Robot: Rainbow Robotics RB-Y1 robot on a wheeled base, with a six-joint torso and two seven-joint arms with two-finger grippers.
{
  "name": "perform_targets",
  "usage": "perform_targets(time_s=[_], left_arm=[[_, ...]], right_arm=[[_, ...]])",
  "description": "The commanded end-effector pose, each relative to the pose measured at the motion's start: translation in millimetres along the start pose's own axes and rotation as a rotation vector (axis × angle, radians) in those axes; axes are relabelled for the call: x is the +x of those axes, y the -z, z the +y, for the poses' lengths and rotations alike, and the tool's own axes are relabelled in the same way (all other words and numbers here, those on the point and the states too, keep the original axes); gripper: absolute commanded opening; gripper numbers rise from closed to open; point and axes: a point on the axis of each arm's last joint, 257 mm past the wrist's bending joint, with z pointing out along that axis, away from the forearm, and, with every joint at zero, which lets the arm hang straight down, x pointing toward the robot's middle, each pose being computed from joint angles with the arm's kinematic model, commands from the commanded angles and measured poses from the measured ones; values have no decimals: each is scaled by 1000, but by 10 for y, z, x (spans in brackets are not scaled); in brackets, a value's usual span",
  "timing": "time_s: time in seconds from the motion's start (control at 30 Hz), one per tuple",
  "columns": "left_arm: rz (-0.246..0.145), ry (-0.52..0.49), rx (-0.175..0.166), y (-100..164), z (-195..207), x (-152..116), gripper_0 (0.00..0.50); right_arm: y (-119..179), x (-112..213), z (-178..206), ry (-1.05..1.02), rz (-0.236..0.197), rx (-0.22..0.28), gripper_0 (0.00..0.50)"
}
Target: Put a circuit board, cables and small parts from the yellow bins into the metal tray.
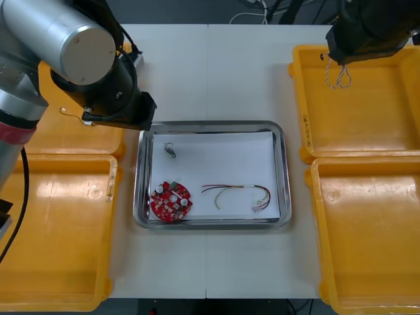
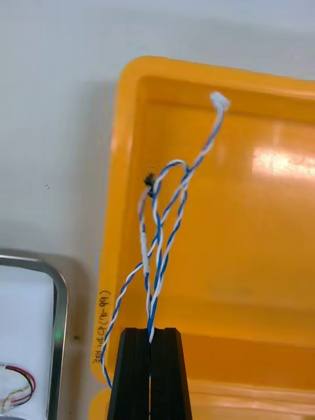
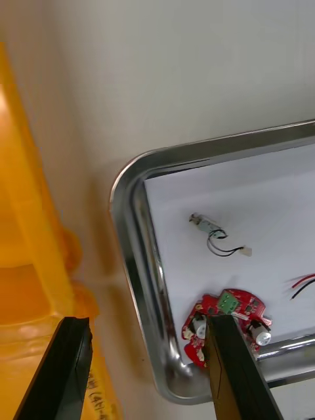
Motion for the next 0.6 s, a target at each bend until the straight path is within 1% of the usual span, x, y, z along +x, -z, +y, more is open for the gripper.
perform_targets(time_s=[0.03,0.1,0.2,0.23,0.3,0.43,0.53,0.6], left_arm=[[-75,-33,-41,455,325,-253,500],[-90,-30,-39,530,430,-303,500],[-102,-31,-39,600,564,-348,500],[-100,-34,-39,600,580,-348,500],[-99,-29,-40,624,696,-369,500],[-100,-21,-41,654,865,-401,500],[-98,-22,-56,673,1063,-421,500],[-87,-17,-63,655,1151,-411,500]], right_arm=[[32,103,342,228,-19,-22,0],[4,208,495,328,-14,-45,0],[-13,324,682,467,-12,-74,0],[-12,338,712,490,-14,-79,0],[-19,411,807,601,-19,-86,0],[-57,558,935,753,-17,-91,0],[-115,725,1069,891,-6,-106,0],[-154,802,1155,954,3,-122,0]])
